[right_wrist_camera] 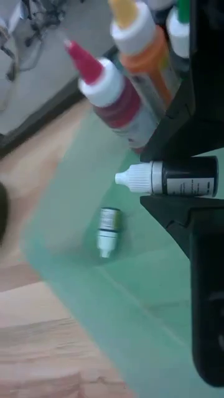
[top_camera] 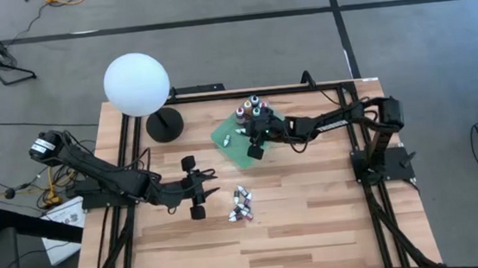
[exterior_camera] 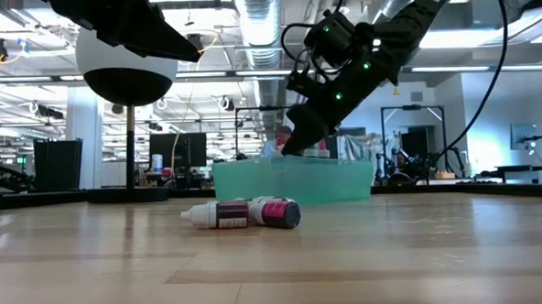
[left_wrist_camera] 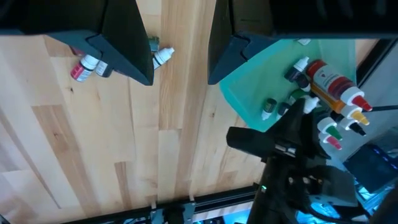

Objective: Pick & Place food coloring
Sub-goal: Put the right black food coloring bottle into the green bin

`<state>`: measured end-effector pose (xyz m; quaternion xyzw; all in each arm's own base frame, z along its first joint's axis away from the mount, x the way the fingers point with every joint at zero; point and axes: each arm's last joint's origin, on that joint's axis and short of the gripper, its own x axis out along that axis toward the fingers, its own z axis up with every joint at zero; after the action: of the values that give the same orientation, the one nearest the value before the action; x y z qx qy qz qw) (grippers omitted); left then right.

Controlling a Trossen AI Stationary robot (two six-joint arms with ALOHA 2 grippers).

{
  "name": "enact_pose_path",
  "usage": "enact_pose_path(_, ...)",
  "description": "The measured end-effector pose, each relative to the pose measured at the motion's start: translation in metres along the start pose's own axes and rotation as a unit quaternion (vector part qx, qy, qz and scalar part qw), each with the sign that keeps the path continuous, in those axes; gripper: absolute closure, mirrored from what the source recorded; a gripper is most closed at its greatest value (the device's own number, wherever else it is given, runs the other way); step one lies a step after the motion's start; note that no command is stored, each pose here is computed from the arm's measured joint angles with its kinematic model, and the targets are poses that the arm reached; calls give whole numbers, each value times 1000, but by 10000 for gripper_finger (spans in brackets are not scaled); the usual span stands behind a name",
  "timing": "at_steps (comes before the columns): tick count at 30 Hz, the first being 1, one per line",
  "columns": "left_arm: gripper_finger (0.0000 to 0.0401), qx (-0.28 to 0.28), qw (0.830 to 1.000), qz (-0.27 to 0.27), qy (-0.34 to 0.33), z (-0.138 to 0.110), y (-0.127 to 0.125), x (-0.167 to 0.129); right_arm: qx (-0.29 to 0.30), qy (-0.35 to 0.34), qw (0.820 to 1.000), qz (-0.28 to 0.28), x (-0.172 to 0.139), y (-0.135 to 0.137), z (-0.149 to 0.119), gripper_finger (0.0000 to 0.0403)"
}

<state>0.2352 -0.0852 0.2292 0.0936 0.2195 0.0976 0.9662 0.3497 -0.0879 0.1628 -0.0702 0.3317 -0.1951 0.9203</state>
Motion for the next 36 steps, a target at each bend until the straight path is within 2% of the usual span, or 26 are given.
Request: enact_pose_path(36, 256, -2, 1000, -2, 5, -1, 1, 3, 13, -11, 1000, -8, 1, -7, 2, 315)
